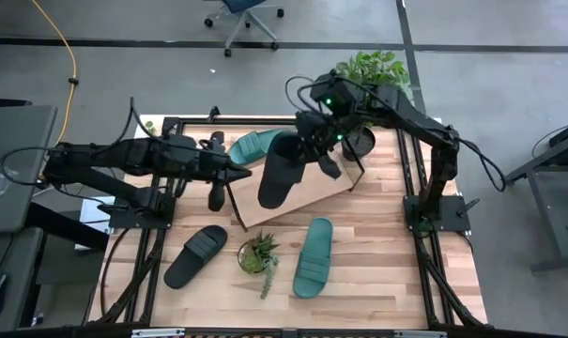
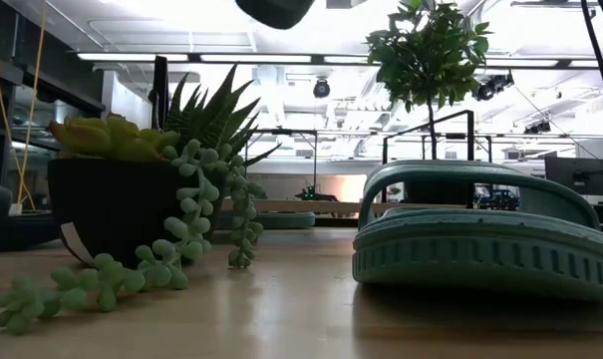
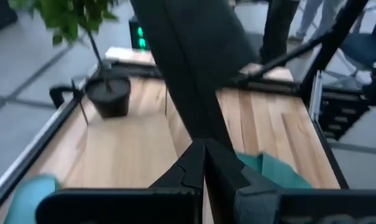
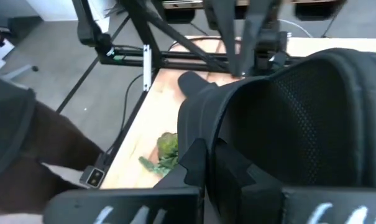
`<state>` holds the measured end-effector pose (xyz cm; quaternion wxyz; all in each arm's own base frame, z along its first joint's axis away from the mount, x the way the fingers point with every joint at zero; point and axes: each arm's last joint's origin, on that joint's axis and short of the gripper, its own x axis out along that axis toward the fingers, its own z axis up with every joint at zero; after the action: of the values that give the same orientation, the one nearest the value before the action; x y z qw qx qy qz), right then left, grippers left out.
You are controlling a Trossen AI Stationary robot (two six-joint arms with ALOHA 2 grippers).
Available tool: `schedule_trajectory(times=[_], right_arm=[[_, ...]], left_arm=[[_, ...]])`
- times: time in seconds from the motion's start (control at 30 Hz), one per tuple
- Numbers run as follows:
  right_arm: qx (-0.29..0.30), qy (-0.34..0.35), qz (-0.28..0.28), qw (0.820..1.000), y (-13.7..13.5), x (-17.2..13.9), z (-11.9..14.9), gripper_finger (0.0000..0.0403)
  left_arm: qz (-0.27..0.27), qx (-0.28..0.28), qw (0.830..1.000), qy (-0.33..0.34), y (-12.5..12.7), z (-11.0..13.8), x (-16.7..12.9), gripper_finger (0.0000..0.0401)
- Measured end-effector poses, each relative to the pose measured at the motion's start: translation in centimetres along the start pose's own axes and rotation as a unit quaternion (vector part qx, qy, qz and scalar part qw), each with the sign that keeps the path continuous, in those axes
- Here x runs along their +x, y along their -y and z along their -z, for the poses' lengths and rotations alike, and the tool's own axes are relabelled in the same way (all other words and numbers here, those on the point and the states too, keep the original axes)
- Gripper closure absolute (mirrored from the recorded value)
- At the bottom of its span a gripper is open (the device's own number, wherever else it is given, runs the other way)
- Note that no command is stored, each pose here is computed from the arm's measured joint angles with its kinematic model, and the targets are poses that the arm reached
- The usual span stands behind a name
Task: Pick and place slides into the shelf
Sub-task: Put the right black slipper on the shelf
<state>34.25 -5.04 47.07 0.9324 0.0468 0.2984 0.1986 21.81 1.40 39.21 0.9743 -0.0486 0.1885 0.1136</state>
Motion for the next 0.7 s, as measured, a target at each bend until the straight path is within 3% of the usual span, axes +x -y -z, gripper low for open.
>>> schedule_trajectory(times=[0.17, 0.33, 0.53, 0.7], right_arm=[[0.006, -0.045, 0.012, 0.999, -0.6, 0.9, 0.7, 0.0403], [0.007, -0.071, 0.047, 0.996, -0.9, 1.2, 1.0, 0.0403], [-0.011, -0.056, 0.115, 0.992, -0.9, 0.8, 0.4, 0.0403], [-0.027, -0.015, 0.169, 0.985, -1.1, -0.9, -0.4, 0.0403]], left_arm=[[-0.011, -0.001, 1.000, 0.004, -0.7, -0.2, 0.4, 0.0386], [-0.024, -0.010, 1.000, 0.015, -1.7, -0.4, -0.2, 0.0332], [-0.005, -0.010, 1.000, 0.010, -1.6, -0.4, -0.1, 0.0259], [-0.027, -0.010, 0.999, 0.015, -1.8, -0.4, -0.1, 0.0219]])
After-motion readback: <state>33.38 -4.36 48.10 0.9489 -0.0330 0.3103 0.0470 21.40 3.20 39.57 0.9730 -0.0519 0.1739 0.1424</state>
